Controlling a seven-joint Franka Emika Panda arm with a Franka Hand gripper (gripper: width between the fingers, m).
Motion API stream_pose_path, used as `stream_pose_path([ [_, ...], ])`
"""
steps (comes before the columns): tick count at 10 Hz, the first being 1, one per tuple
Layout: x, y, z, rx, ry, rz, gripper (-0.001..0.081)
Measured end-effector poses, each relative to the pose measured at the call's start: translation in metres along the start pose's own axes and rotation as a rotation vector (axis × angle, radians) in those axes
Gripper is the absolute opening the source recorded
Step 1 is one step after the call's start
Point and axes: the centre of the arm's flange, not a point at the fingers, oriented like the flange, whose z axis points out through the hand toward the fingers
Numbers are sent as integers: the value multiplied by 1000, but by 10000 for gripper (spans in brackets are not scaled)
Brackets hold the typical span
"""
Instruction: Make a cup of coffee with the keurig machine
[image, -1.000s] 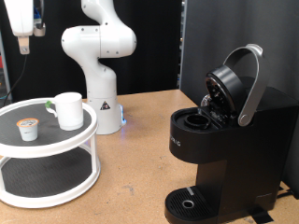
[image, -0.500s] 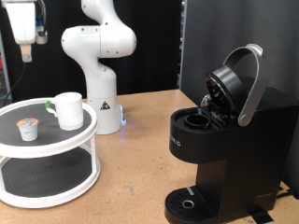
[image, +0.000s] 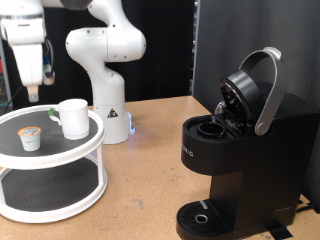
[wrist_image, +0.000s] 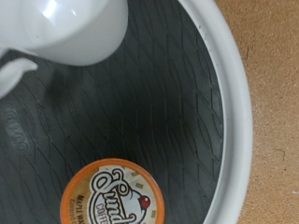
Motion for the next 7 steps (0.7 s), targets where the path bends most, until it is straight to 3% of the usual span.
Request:
stream_pose_path([
  [3, -3, 0, 43, -24, -14, 3, 803],
  [7, -7, 2, 79, -47, -23, 12, 803],
])
